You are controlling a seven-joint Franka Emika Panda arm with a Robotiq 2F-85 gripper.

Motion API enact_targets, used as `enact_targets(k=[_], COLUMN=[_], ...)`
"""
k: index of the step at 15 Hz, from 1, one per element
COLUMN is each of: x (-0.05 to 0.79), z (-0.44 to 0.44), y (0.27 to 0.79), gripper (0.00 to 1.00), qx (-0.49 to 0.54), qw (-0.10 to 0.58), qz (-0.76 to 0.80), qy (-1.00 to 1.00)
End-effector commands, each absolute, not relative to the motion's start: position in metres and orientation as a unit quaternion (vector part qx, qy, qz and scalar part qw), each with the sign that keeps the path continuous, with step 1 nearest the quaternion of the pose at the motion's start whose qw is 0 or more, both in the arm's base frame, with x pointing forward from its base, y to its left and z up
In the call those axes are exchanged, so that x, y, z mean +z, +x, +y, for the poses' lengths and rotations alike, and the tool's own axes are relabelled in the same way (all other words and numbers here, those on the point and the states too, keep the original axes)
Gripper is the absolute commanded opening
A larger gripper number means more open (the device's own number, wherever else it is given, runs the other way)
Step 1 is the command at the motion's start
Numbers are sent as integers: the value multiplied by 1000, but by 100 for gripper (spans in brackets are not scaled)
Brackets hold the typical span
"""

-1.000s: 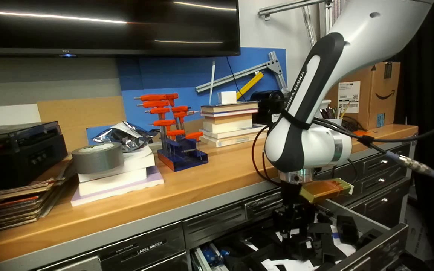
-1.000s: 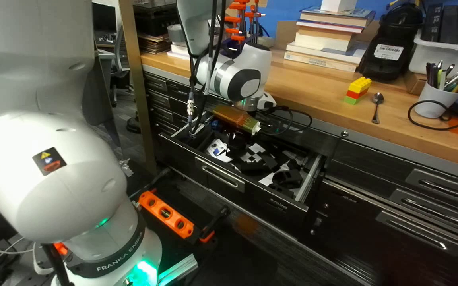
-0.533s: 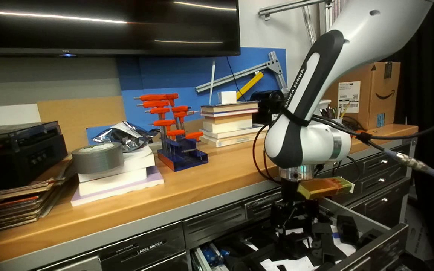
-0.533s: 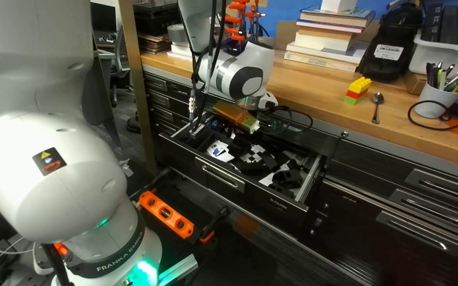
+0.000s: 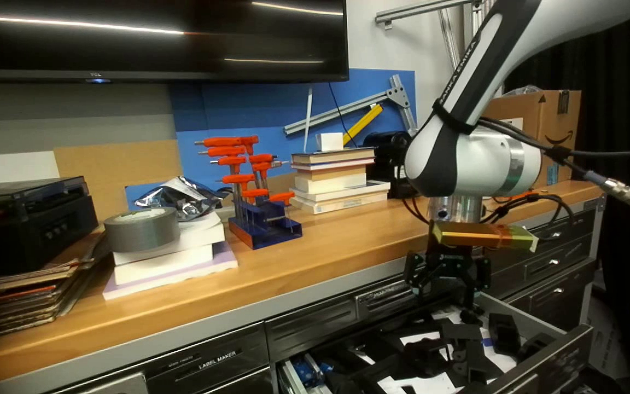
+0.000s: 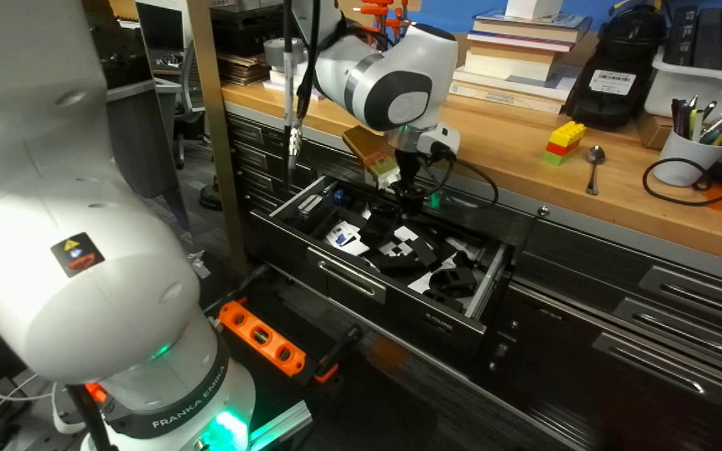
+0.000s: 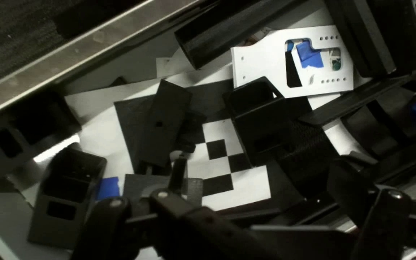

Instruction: Put the black object in the top drawer

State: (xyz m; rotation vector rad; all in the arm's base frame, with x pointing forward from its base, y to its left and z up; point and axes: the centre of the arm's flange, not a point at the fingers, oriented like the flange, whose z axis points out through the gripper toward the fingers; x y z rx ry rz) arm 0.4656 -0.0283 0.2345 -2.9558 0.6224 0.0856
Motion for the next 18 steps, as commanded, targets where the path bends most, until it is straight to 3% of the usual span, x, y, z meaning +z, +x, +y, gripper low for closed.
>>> enact_targets(k=[1, 8, 14, 18], x=[256, 240, 222, 213], z=[-32, -41, -25, -17], y=[444, 438, 440, 460], gripper=[100, 100, 100, 100], qx=[30, 77, 206, 251], qw=[28, -81, -196, -181], qz=[299, 441, 449, 376], qy=[-953, -891, -847, -873])
